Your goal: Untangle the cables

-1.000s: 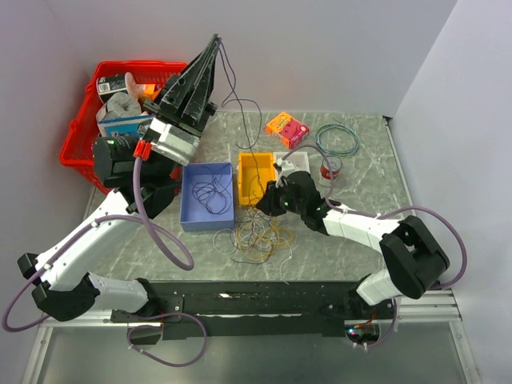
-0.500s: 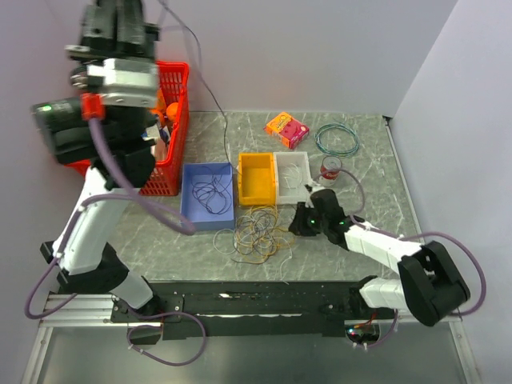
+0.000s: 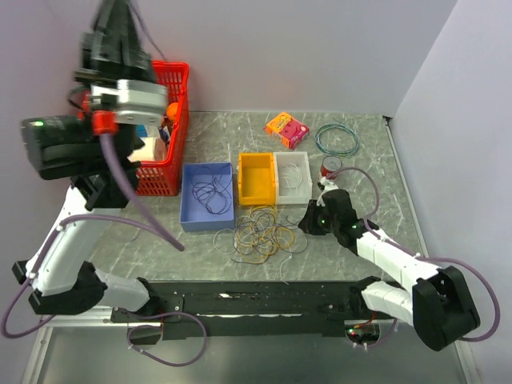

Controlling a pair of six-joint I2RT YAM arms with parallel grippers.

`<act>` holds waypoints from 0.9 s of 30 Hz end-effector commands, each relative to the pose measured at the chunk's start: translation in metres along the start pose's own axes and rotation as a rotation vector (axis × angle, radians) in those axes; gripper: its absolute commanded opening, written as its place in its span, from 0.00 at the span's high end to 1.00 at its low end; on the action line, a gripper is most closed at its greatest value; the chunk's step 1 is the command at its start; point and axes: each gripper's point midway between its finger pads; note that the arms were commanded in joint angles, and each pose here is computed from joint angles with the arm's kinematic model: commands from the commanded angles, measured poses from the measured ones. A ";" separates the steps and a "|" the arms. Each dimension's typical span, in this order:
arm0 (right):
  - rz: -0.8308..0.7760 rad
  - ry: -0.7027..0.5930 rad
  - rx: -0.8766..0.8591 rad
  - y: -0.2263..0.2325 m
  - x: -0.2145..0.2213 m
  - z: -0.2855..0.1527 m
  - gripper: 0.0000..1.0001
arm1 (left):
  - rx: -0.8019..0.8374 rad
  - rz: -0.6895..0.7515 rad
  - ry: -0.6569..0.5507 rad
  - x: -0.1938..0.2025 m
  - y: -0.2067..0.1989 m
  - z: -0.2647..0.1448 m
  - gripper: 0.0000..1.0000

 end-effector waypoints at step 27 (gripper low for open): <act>-0.090 -0.123 -0.077 0.020 -0.032 -0.024 0.82 | 0.281 0.000 0.582 0.228 -0.094 -0.145 0.99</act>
Point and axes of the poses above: each gripper's point midway between its finger pads, its own z axis out along the fingers, its own y axis along the line the jaws close on, x = y × z, and after that the axes turned 3 degrees about -z, right-handed
